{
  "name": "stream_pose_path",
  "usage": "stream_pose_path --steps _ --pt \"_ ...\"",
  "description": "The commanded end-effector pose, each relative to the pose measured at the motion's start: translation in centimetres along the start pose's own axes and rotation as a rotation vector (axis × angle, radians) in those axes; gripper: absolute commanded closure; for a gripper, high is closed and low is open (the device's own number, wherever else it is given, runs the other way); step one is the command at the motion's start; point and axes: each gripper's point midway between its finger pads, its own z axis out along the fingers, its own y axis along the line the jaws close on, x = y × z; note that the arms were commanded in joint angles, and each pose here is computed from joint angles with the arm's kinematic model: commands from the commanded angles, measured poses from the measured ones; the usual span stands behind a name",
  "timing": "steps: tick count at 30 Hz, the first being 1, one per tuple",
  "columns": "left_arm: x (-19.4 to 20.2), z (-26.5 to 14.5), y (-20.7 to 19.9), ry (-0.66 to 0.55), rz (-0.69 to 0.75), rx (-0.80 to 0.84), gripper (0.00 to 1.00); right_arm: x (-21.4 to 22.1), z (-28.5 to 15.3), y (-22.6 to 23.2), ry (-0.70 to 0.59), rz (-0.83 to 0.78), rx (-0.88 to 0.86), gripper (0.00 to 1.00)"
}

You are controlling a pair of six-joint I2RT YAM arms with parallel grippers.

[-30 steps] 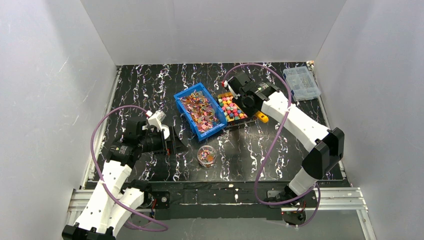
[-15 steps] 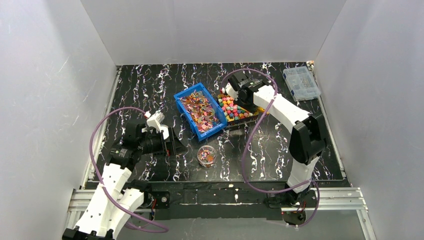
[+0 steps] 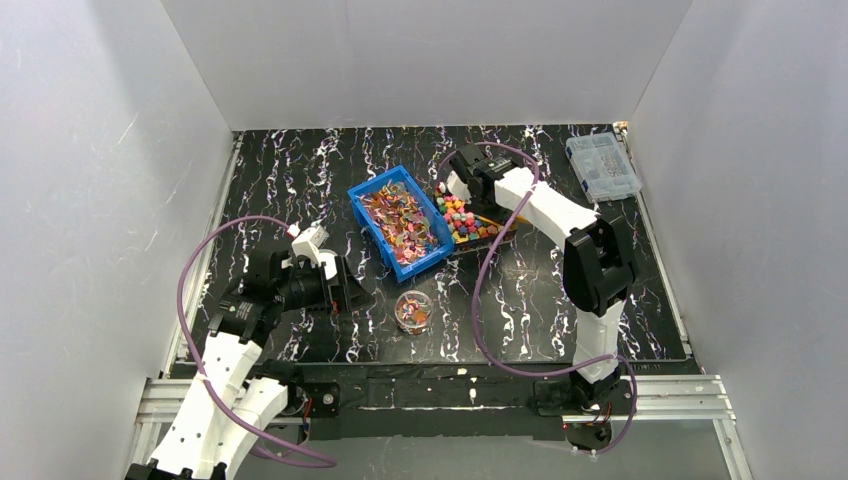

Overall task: Pack the candies
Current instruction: Scoop the fake candies from the storage box.

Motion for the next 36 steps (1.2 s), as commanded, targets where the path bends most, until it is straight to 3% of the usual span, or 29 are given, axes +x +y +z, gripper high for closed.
stream_pose_path --steps 1,15,23,36 --pt "0.1 0.0 0.1 -0.002 0.007 -0.001 0.02 0.0 -0.8 -0.9 0.008 -0.007 0.02 0.99" --pt "0.1 0.0 0.0 -0.003 0.008 0.002 0.02 0.2 -2.1 -0.5 0.017 -0.043 0.031 0.99" --pt "0.1 0.0 0.0 -0.003 0.008 0.002 0.02 -1.3 -0.5 0.4 0.017 -0.044 -0.002 0.99" --pt "0.2 0.1 0.1 0.005 0.002 -0.001 0.02 -5.5 2.3 2.0 -0.102 0.046 -0.096 0.99"
